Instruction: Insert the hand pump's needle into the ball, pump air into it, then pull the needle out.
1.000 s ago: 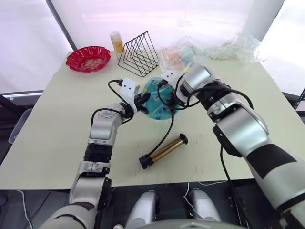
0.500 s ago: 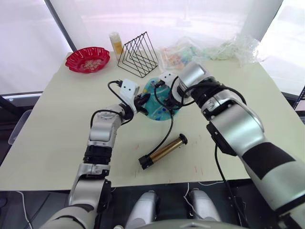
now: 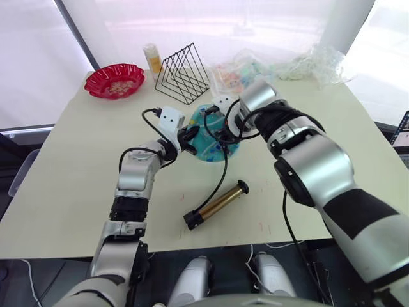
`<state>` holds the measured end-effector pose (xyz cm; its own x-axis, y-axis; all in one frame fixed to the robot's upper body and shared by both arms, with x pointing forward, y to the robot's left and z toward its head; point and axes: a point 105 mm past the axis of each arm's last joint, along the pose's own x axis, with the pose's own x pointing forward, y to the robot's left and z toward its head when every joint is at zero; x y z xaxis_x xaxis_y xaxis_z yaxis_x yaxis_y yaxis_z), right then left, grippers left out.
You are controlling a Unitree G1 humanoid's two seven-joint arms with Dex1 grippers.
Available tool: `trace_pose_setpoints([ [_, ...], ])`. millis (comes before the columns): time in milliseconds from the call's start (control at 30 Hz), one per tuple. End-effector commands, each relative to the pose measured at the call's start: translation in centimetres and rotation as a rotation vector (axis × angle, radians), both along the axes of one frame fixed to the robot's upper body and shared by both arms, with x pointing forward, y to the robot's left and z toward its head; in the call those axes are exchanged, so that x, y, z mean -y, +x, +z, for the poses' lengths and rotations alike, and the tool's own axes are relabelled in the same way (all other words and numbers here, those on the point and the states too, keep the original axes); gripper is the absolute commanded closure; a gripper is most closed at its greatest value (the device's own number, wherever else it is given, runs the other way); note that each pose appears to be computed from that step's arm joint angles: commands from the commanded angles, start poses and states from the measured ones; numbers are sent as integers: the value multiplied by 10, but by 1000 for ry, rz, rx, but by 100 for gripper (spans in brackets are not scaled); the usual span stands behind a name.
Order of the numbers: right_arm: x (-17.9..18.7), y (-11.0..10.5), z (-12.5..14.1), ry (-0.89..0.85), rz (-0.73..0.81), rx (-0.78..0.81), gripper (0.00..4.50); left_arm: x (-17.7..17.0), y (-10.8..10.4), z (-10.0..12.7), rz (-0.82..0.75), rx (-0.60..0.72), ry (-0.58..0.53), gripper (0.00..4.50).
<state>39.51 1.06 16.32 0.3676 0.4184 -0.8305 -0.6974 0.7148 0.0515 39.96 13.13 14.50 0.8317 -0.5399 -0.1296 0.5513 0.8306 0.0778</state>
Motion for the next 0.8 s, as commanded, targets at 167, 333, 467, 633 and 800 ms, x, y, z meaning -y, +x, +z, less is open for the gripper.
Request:
trace_pose_setpoints([
  [167,-46,-5,22,202,66,55,418,41,-14,-34,-145,-130,-17,448],
  [333,-49,-5,20,218,46,52,418,39,-15,-35,-144,-131,-16,448],
  [467,-56,-6,14,232,31,56,418,43,-20,-36,-164,-127,-20,448],
  [633,-60,-6,13,240,25,63,418,48,-25,-35,-191,-134,-59,448],
  [800,-62,-4,9,256,5,73,418,51,-32,-38,-229,-165,-91,448],
])
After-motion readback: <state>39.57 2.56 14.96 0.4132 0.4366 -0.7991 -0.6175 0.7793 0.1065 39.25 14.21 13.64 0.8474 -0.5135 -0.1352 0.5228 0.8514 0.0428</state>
